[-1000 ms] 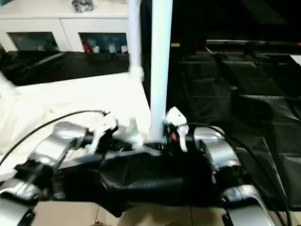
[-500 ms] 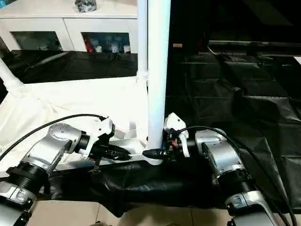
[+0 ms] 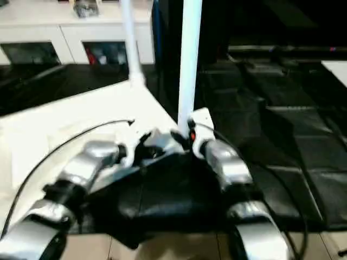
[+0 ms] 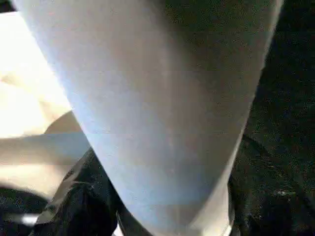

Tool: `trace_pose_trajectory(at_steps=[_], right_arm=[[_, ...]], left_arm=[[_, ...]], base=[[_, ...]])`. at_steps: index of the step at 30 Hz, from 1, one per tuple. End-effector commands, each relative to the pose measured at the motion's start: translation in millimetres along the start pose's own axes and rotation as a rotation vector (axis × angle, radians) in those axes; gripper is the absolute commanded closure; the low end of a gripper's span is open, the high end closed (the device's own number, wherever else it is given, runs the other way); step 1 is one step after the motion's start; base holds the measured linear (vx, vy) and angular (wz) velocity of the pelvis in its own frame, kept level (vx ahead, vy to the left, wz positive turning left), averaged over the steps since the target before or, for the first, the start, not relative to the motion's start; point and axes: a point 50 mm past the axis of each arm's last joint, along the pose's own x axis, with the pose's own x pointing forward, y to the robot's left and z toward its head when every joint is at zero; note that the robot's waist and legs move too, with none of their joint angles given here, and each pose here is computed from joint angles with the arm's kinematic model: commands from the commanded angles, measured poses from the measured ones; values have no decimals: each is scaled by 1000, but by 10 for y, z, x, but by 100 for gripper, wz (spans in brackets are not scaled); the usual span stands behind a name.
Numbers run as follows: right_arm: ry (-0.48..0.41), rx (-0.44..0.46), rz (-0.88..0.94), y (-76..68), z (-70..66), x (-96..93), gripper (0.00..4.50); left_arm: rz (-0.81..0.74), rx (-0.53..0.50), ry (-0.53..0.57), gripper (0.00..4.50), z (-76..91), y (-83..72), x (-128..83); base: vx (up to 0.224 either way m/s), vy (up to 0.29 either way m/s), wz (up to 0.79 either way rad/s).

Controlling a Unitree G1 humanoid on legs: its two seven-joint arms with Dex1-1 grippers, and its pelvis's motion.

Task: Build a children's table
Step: Rotate leg to tighten

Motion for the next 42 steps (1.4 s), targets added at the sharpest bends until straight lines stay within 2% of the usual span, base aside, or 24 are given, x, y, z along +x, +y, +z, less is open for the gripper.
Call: trace_pose_trajectory(at_steps=[1,3,4,5,8,11,15,16,19,22,23,26,28,32,38,42], right_arm=[[77,44,146,410,-202,154,138],[55,85,159,406,-149,170,138],[54,85,161,405,-144,171,124],[43,61,173,386,-114,165,124],[37,20,195,362,-91,148,87],[22,-56,278,340,-62,99,87],[5,-131,533,355,-44,-96,87],[16,-178,604,338,-60,-187,87],[63,-217,701,297,-117,-323,87],[98,-226,757,263,-156,-407,87],[123,-224,795,240,-173,-466,111],[151,-211,840,226,-178,-537,121],[159,-210,863,232,-178,-566,154],[174,-201,902,263,-187,-603,178],[167,-174,915,339,-213,-591,193],[92,-126,757,358,-200,-442,194]], left_arm=[[-68,67,-74,450,254,-170,165],[-100,102,-72,450,236,-186,148],[-102,105,-71,450,234,-187,145],[-120,125,-67,450,214,-188,123],[-147,144,-60,450,189,-192,95],[-197,164,-48,450,149,-196,42],[-286,195,-26,450,92,-185,-72],[-322,200,-16,450,71,-174,-123],[-383,211,-11,450,48,-171,-201],[-424,213,0,450,26,-171,-254],[-451,214,17,450,6,-168,-297],[-471,217,36,450,-22,-150,-350],[-493,216,48,450,-43,-150,-381],[-525,211,60,450,-70,-166,-414],[-493,201,40,450,-61,-180,-373],[-389,181,12,450,-2,-145,-276]], base=[[0,0,0],[0,0,0],[0,0,0],[0,0,0],[0,0,0],[0,0,0],[0,0,0],[0,0,0],[0,0,0],[0,0,0],[0,0,0],[0,0,0],[0,0,0],[0,0,0],[0,0,0],[0,0,0]])
